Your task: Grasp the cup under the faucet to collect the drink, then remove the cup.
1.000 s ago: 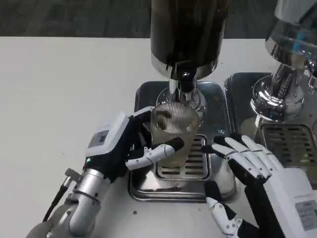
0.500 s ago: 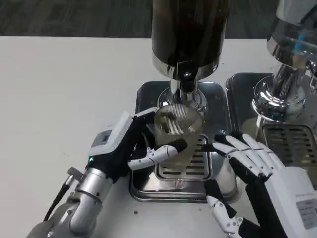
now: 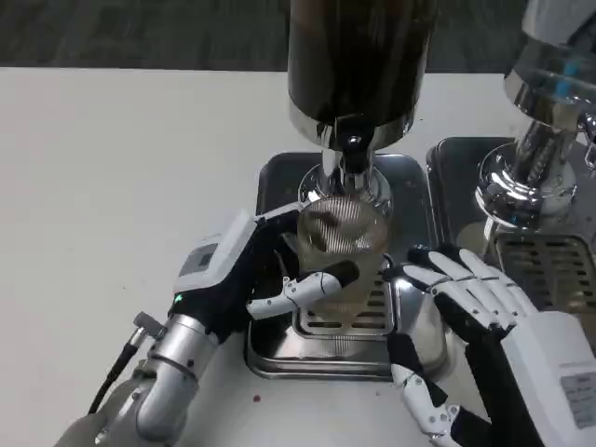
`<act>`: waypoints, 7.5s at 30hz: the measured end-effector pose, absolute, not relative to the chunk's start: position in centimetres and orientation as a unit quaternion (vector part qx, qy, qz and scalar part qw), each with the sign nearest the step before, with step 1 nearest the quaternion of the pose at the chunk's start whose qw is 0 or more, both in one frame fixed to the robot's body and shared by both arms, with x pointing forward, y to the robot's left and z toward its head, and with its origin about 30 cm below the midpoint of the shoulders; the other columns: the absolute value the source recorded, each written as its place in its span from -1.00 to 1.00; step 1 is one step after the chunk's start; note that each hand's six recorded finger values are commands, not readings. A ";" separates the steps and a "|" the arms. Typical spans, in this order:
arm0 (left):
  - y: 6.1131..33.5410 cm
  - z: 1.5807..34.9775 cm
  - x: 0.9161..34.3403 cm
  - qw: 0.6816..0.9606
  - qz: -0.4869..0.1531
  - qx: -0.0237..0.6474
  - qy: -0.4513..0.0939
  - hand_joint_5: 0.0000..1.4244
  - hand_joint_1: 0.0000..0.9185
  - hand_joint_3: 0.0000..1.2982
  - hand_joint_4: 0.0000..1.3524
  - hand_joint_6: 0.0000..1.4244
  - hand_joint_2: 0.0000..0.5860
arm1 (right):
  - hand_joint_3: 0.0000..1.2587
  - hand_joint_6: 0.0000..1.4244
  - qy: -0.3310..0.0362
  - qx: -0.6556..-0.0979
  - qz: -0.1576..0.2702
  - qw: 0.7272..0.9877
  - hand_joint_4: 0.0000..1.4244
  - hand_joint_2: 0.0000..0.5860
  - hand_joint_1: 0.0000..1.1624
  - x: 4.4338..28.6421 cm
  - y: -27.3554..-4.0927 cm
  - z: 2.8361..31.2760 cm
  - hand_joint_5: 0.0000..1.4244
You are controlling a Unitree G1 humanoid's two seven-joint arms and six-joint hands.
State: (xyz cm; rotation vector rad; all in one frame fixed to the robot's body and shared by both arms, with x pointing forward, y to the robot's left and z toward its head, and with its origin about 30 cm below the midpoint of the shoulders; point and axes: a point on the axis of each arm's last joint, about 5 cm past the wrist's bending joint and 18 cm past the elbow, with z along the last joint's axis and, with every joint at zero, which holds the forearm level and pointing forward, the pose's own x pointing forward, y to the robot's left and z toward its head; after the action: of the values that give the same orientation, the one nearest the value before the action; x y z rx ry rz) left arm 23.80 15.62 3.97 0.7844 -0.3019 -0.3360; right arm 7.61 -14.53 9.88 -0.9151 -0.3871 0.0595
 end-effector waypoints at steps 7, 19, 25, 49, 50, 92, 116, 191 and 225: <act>15.4 4.0 23.9 0.899 -0.166 0.379 -0.146 0.02 -0.84 -0.43 -0.32 0.12 -0.69 | -0.46 -0.75 -0.183 -0.437 0.027 0.880 -0.72 0.63 -0.50 7.6 -14.5 9.8 -0.81; 15.9 4.3 24.0 0.903 -0.173 0.367 -0.141 -0.18 -0.98 -0.64 -0.49 -0.11 -0.77 | -0.46 -0.75 -0.175 -0.429 0.026 0.886 -0.71 0.63 -0.50 7.8 -14.4 9.5 -0.80; 16.3 4.5 23.9 0.900 -0.179 0.371 -0.142 -0.23 -1.00 -0.66 -0.51 -0.19 -0.77 | -0.46 -0.75 -0.179 -0.425 0.025 0.887 -0.70 0.63 -0.50 8.1 -14.3 9.5 -0.79; 19.7 6.4 22.6 0.906 -0.124 0.362 -0.181 -0.24 -1.00 -0.66 -0.52 -0.19 -0.80 | -0.45 -0.74 -0.177 -0.410 0.034 0.894 -0.70 0.63 -0.50 9.0 -14.0 8.7 -0.78; 19.9 6.5 22.6 0.907 -0.121 0.361 -0.181 -0.24 -1.00 -0.66 -0.52 -0.19 -0.81 | -0.45 -0.74 -0.178 -0.410 0.034 0.894 -0.70 0.63 -0.50 9.0 -14.0 8.7 -0.78; 30.2 17.1 23.0 0.923 -0.257 0.116 -0.260 -0.51 -1.00 -0.46 -0.49 -0.61 -0.75 | -0.44 -0.73 -0.170 -0.401 0.010 0.900 -0.69 0.63 -0.50 10.1 -14.2 8.0 -0.76; 27.5 19.0 27.4 0.874 -0.457 -0.058 -0.154 -0.80 -1.00 -0.78 -0.88 -0.88 -0.85 | -0.43 -0.72 -0.160 -0.383 -0.004 0.910 -0.67 0.63 -0.50 9.5 -13.4 7.7 -0.75; 21.5 15.5 30.8 0.868 -0.472 0.053 -0.148 -0.75 -1.00 -0.73 -0.81 -0.88 -0.82 | -0.37 -0.72 -0.146 -0.341 -0.018 0.929 -0.62 0.65 -0.55 9.4 -11.8 6.7 -0.71; 21.2 16.2 30.3 0.820 -0.466 0.244 -0.227 -0.82 -1.00 -0.76 -0.86 -0.96 -0.87 | -0.52 -0.72 -0.115 -0.310 -0.024 0.943 -0.70 0.59 -0.51 9.6 -12.8 6.8 -0.74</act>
State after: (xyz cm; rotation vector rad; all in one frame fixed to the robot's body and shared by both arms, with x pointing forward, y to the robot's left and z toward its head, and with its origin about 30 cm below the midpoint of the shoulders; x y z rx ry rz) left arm 30.27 21.16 16.17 0.5203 -0.4826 -0.9914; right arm 9.64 -12.81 6.77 -0.6324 -0.2339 -0.0495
